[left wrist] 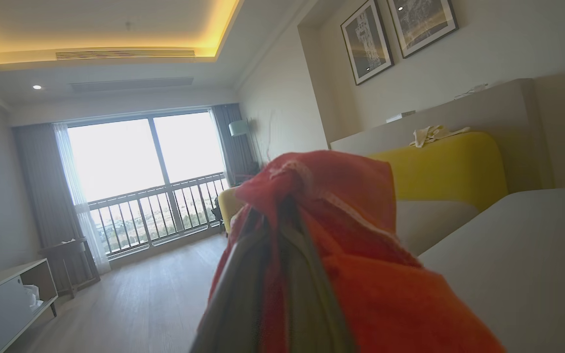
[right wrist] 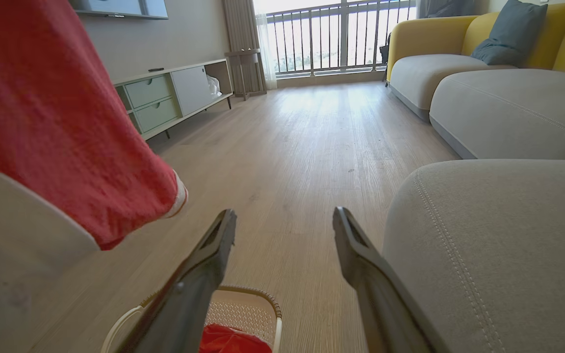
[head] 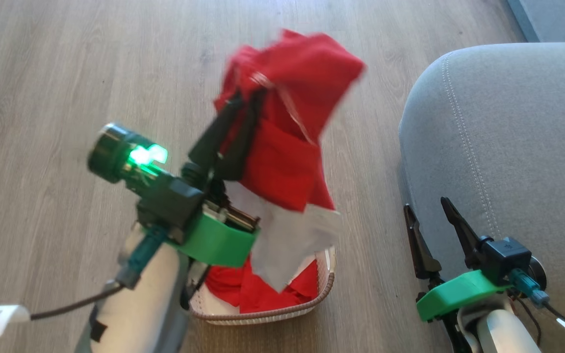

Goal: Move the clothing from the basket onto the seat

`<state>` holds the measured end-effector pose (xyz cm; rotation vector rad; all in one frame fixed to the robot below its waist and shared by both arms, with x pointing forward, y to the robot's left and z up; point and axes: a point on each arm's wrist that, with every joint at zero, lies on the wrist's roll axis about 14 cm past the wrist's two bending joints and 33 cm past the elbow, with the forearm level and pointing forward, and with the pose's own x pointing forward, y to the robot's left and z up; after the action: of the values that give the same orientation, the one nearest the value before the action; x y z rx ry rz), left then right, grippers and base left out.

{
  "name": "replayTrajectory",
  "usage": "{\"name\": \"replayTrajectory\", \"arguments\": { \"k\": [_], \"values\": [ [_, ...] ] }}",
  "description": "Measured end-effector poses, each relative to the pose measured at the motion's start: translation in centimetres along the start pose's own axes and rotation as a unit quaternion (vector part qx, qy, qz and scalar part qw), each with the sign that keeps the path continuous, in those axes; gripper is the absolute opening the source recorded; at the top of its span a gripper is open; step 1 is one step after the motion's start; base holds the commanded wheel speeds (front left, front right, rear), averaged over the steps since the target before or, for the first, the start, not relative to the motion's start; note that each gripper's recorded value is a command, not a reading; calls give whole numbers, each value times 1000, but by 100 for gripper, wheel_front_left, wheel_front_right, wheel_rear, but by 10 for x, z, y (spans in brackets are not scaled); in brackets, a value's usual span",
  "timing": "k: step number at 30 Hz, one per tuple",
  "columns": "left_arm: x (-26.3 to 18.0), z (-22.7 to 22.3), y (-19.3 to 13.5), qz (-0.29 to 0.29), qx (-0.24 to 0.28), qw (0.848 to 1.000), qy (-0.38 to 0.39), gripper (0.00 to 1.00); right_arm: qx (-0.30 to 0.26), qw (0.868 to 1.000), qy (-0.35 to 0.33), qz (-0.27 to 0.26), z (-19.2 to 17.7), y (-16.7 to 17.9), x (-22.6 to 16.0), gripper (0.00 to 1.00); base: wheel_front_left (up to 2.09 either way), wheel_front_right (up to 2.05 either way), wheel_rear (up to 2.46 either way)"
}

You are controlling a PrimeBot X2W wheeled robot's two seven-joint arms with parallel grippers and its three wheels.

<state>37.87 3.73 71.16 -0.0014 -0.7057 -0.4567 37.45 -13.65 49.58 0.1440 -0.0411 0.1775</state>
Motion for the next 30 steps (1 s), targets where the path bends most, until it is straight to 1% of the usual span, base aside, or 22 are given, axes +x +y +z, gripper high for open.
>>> {"name": "replayTrajectory", "arguments": {
  "k": [3,11,14,18,30],
  "values": [
    [-3,-3,-12,-19,-10,1000,7,0,0,1000,-1,0,0,0,1,100,0,0,0],
    [-10,-9,-24,-35,-27,999,20,0,0,1000,-1,4,0,2,2,100,0,0,0],
    [-14,-11,-38,-56,-38,997,24,0,0,1000,-1,5,0,3,2,100,0,0,0],
    [-15,-11,-46,-68,-44,996,26,0,0,1000,-2,4,1,3,1,100,0,0,0],
    [-19,-12,-49,-65,-56,996,30,0,-4,1000,-2,5,1,3,1,100,0,0,0]
  ]
}}
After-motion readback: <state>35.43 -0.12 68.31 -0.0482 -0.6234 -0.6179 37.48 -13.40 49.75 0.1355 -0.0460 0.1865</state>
